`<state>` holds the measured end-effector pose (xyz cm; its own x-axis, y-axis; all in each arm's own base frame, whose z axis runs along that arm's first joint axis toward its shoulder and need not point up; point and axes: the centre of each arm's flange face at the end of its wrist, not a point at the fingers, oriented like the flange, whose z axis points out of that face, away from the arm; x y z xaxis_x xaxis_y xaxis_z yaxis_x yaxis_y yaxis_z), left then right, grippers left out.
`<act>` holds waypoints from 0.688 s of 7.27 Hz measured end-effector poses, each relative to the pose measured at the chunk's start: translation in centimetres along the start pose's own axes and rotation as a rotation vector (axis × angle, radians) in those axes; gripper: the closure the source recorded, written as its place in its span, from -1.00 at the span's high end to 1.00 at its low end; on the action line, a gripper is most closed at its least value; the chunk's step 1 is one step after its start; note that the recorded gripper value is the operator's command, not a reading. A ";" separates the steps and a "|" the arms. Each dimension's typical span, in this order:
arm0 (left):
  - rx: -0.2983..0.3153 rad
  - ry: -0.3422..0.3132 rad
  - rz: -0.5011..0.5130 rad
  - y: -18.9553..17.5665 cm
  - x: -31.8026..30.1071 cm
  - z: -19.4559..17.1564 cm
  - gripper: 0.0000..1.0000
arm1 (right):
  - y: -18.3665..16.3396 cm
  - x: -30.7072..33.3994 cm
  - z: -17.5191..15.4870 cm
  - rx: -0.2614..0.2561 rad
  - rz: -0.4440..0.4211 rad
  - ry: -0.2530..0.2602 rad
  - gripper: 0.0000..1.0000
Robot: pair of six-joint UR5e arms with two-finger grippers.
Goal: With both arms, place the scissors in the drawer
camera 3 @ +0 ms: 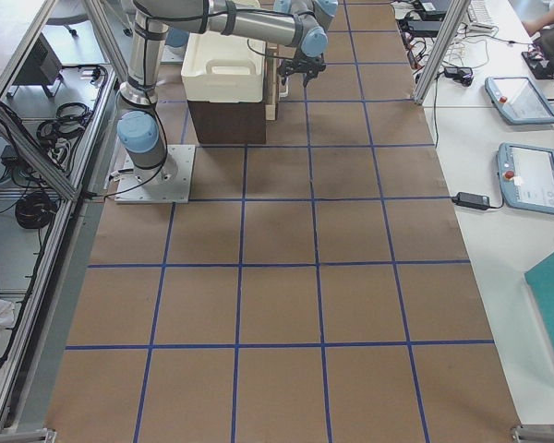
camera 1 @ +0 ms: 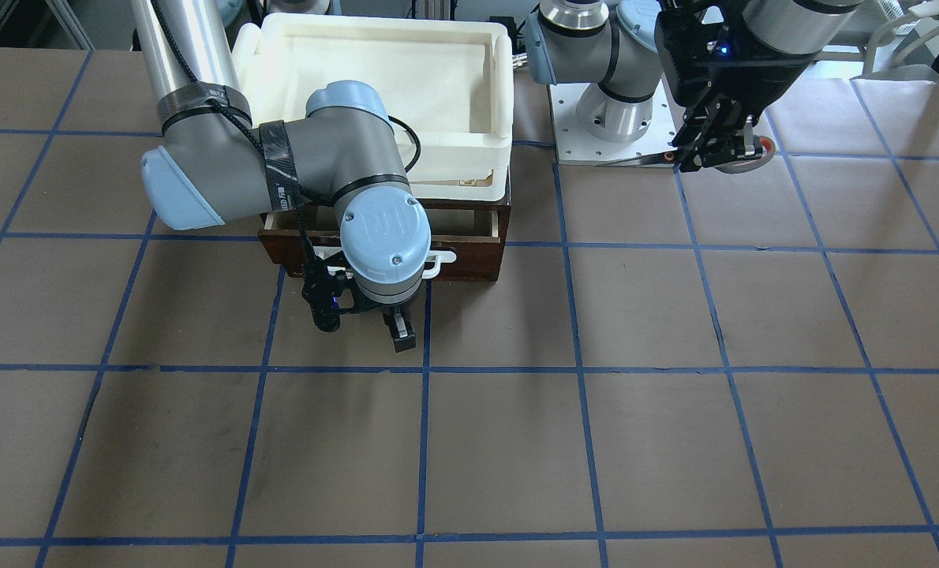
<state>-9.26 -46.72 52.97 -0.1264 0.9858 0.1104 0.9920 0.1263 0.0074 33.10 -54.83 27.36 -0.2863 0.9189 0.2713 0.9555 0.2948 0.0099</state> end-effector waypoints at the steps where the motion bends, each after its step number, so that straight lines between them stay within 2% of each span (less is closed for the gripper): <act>1: -0.001 -0.033 0.004 -0.4 -0.3 -0.2 -0.84 | -0.3 -0.7 -0.4 0.008 -0.002 -0.014 1.00; 3: 0.005 -0.082 0.014 -0.9 -1.0 -0.2 -0.84 | -0.5 -1.9 -1.2 0.017 -0.002 -0.036 1.00; 5: 0.011 -0.091 0.018 -1.0 -1.2 0.1 -0.98 | -0.9 -2.5 -1.7 0.016 -0.021 -0.047 1.00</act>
<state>-10.08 -48.06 52.73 -0.1088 0.9939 0.0200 0.9940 0.1090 -0.0046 33.04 -57.86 28.32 -0.3095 0.9237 0.2257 0.9482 0.3178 -0.0003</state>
